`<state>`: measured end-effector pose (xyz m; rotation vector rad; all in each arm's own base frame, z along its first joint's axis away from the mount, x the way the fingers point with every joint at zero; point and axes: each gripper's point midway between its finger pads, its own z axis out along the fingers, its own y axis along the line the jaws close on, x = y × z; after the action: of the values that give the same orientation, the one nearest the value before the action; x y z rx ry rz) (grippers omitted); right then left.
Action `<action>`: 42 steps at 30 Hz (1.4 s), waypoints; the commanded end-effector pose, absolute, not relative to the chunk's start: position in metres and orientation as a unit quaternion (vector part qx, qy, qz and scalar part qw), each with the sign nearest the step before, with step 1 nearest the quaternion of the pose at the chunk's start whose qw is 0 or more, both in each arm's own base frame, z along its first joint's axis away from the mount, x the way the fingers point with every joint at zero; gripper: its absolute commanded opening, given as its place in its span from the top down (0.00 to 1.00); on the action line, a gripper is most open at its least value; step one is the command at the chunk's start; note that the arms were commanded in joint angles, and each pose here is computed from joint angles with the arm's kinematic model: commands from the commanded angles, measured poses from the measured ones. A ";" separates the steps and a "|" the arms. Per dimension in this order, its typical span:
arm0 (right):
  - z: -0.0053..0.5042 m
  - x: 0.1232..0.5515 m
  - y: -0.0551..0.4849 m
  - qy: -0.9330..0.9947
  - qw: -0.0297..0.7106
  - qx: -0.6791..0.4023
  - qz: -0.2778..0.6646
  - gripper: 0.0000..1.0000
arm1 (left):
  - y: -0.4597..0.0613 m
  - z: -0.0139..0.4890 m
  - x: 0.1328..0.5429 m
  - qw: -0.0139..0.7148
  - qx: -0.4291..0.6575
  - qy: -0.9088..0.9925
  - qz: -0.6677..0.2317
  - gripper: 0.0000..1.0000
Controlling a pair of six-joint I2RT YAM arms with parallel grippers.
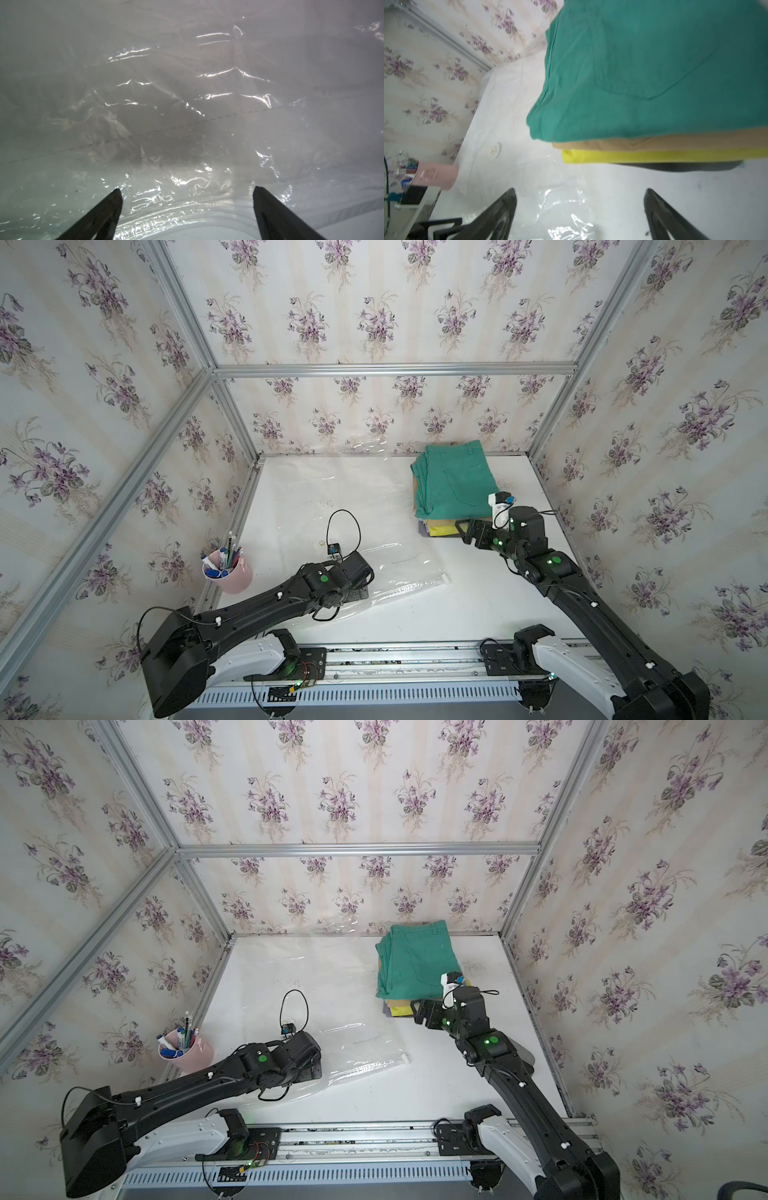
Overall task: Take the trousers out of the vacuum bag
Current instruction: Adjust the vacuum bag at the center of the board.
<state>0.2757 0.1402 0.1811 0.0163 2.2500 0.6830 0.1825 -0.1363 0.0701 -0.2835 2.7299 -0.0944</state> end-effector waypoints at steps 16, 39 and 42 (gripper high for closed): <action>0.069 0.201 0.220 0.907 0.239 -0.019 0.345 0.06 | -0.163 0.151 0.196 0.255 0.003 0.957 -0.136 0.00; 0.095 0.229 0.200 0.915 0.366 -0.055 0.162 0.04 | -0.156 0.170 0.203 0.290 0.019 0.948 -0.131 0.00; 0.115 0.241 0.180 0.894 0.428 -0.052 0.120 0.00 | -0.158 0.177 0.205 0.304 0.023 0.942 -0.139 0.00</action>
<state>0.2260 0.2147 0.1086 -0.1435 2.3186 0.5555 0.1998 -0.1557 0.1697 0.0388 2.5398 -0.3610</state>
